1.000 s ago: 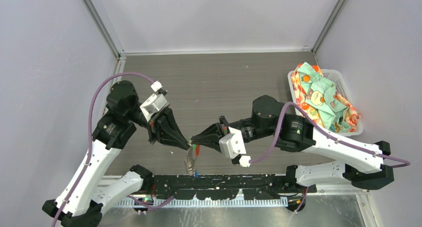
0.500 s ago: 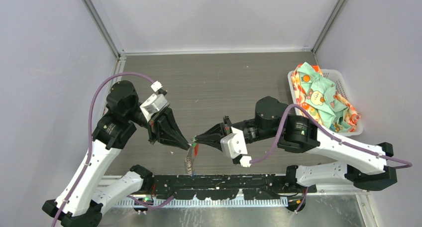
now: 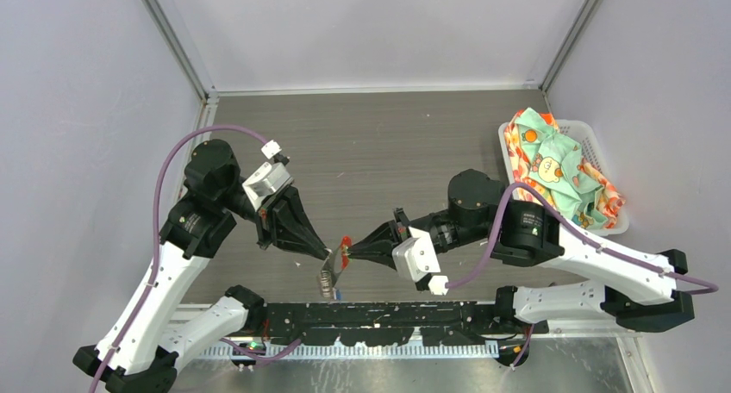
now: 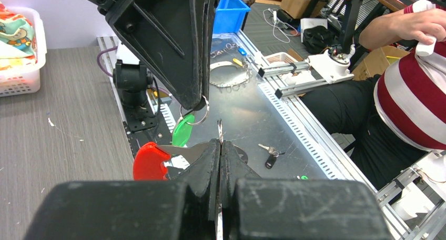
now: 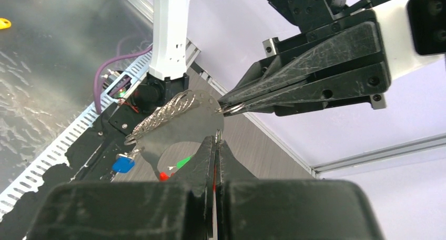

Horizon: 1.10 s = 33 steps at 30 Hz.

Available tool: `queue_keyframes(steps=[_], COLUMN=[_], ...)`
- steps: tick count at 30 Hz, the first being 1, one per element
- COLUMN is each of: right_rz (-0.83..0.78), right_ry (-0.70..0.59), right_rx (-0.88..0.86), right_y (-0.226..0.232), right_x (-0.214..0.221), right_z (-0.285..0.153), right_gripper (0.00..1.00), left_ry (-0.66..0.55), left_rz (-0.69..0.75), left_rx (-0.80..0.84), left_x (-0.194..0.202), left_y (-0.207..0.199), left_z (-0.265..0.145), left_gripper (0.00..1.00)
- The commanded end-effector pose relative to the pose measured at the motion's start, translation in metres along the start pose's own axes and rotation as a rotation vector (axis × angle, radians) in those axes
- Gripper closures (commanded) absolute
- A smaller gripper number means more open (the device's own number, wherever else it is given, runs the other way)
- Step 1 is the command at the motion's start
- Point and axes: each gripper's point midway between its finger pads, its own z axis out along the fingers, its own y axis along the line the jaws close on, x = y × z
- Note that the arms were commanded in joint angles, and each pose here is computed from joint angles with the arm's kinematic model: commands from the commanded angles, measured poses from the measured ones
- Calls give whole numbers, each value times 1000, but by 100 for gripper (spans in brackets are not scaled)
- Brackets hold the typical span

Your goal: Put the keys on the keyring

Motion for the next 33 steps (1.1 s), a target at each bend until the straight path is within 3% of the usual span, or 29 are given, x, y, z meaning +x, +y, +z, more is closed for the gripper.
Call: queue_keyframes(steps=[1,33], right_rz=[-22,-47], right_ry=[-48,-84], right_rx=[-19,34], right_y=[-2,-18], right_x=[-14,-24], right_z=[3,11], right_gripper=[99,99], left_ry=[23,21], left_rz=[49,43], left_rx=[104,97], left_x=[-4,-1], left_y=[-22,-20], left_z=[-2,-1], left_gripper=[100,100])
